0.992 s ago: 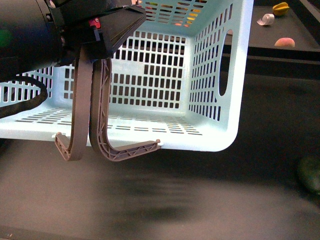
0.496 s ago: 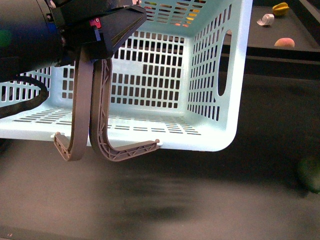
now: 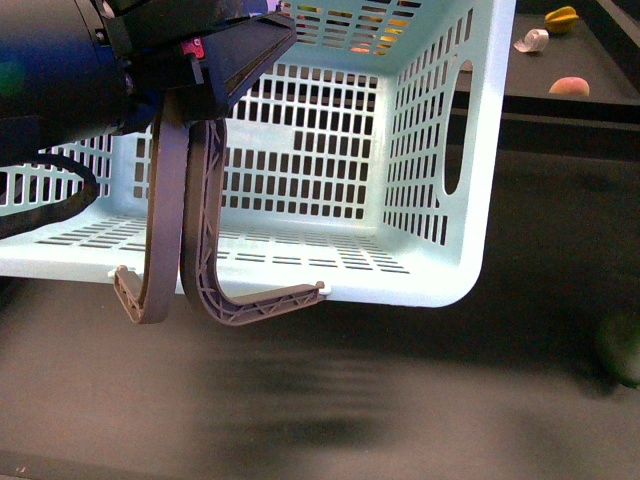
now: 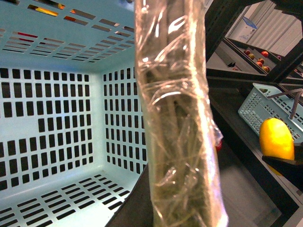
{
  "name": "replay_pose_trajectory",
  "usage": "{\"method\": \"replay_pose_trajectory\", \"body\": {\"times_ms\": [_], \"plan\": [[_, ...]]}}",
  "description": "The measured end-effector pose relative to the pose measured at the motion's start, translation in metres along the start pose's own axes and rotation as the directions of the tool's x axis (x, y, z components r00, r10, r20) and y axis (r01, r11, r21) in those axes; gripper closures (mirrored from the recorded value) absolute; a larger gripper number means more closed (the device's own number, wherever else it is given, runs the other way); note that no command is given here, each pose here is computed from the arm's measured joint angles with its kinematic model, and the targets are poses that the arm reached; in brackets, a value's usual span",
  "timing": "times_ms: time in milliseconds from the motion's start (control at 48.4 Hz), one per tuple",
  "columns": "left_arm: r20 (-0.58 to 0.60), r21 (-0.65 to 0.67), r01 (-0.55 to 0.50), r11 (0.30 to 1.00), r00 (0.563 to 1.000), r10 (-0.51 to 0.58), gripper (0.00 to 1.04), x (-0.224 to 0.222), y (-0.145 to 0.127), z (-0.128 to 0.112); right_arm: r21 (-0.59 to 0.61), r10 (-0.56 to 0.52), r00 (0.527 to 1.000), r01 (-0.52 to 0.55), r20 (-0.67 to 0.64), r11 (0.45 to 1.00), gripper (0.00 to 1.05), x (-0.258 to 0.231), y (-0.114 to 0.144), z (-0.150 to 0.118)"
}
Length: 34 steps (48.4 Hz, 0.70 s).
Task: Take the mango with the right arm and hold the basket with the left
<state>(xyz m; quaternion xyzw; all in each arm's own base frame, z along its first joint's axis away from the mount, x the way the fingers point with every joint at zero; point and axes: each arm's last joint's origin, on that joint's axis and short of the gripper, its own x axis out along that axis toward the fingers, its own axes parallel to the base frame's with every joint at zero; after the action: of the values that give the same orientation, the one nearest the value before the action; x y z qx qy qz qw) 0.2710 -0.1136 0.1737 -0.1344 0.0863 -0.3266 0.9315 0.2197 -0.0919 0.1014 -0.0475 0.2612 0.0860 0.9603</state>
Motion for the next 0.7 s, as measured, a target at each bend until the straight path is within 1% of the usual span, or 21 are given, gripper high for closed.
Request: {"method": "replay_pose_trajectory", "body": {"times_ms": [62, 145, 269, 331, 455, 537, 640, 702], "plan": [[0.0, 0.0, 0.0, 1.0, 1.0, 0.0, 0.96, 0.0, 0.0, 0.0, 0.008, 0.024, 0.999, -0.024, 0.031, 1.0, 0.48, -0.005, 0.016, 0.013], [0.0, 0.0, -0.001, 1.0, 1.0, 0.001, 0.96, 0.0, 0.0, 0.0, 0.01, 0.044, 0.997, -0.045, 0.063, 0.999, 0.48, -0.009, 0.029, 0.027], [0.001, 0.0, -0.002, 1.0, 1.0, 0.002, 0.96, 0.0, 0.0, 0.0, -0.004, 0.079, 0.983, -0.079, 0.167, 0.997, 0.48, -0.019, 0.063, 0.066], [0.001, 0.001, -0.002, 1.0, 1.0, 0.002, 0.96, 0.0, 0.0, 0.0, -0.004, 0.1, 0.972, -0.101, 0.21, 0.995, 0.48, -0.02, 0.077, 0.08], [0.0, 0.0, -0.001, 1.0, 1.0, 0.001, 0.96, 0.0, 0.0, 0.0, 0.001, 0.121, 0.961, -0.125, 0.251, 0.992, 0.48, -0.018, 0.094, 0.095], [0.0, 0.0, -0.001, 1.0, 1.0, 0.001, 0.96, 0.0, 0.0, 0.0, 0.005, 0.147, 0.949, -0.155, 0.278, 0.988, 0.48, -0.015, 0.113, 0.106], [0.0, 0.0, 0.0, 1.0, 1.0, 0.0, 0.96, 0.0, 0.0, 0.0, 0.012, 0.178, 0.944, -0.189, 0.278, 0.982, 0.48, -0.005, 0.134, 0.111], [0.0, 0.0, 0.0, 1.0, 1.0, 0.0, 0.96, 0.0, 0.0, 0.0, 0.017, 0.187, 0.944, -0.199, 0.273, 0.98, 0.48, -0.001, 0.141, 0.112]]}}
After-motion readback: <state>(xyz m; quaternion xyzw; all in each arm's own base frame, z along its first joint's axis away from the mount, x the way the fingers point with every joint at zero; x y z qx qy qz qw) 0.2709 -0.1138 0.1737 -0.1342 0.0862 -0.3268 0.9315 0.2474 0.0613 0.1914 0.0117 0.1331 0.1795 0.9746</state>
